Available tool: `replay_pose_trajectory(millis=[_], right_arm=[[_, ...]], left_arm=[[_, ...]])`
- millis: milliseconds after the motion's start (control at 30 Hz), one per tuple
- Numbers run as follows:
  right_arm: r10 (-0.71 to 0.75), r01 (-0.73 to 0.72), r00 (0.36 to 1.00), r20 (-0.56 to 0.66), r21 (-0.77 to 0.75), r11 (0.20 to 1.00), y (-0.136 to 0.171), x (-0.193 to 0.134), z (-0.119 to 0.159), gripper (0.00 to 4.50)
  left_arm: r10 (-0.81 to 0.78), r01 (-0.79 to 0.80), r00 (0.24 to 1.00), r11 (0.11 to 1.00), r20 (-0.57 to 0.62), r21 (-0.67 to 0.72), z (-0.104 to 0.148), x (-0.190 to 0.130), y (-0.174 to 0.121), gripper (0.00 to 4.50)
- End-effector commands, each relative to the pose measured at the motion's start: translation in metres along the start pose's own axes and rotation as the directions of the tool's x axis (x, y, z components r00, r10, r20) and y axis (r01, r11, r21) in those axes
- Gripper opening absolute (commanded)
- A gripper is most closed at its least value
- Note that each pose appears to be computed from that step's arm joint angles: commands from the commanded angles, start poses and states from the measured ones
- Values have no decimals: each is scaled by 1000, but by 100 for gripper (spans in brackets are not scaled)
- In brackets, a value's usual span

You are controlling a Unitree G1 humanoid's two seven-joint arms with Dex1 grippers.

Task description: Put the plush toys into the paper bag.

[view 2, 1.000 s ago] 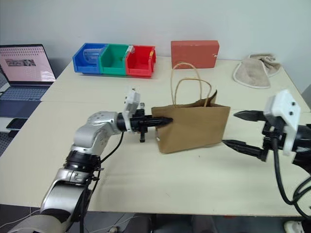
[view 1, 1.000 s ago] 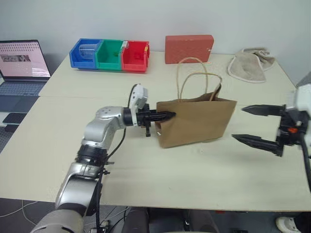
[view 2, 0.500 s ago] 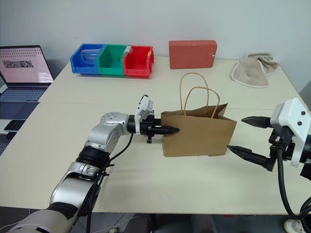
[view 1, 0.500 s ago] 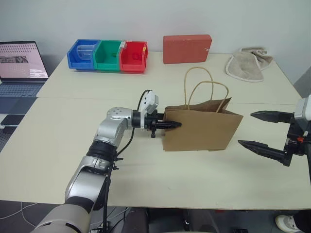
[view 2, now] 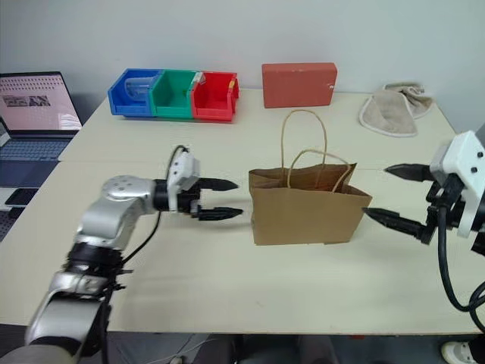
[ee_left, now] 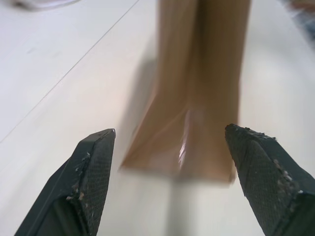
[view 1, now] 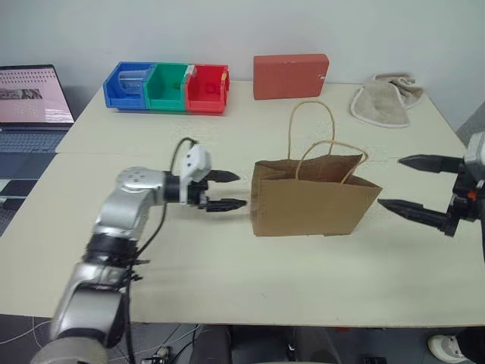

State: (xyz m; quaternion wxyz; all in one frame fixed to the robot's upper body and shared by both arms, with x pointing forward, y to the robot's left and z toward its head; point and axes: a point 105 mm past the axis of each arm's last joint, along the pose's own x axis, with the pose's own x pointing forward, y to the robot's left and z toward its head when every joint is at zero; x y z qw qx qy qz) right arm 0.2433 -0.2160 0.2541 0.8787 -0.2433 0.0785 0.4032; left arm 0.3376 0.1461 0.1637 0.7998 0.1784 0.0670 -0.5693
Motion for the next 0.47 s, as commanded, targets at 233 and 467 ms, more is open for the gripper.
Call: replay_pose_trajectory(millis=[233,467], right_arm=[[39,-46,995,-87,-79,996,-23,-27,1,450],[34,-43,993,-112,-73,996,-30,-37,-3,450]], left_arm=[[256,-241,958,963,-129,121,24,-100,-3,380],[288,-283,946,958,-152,51,21,-122,-10,380]])
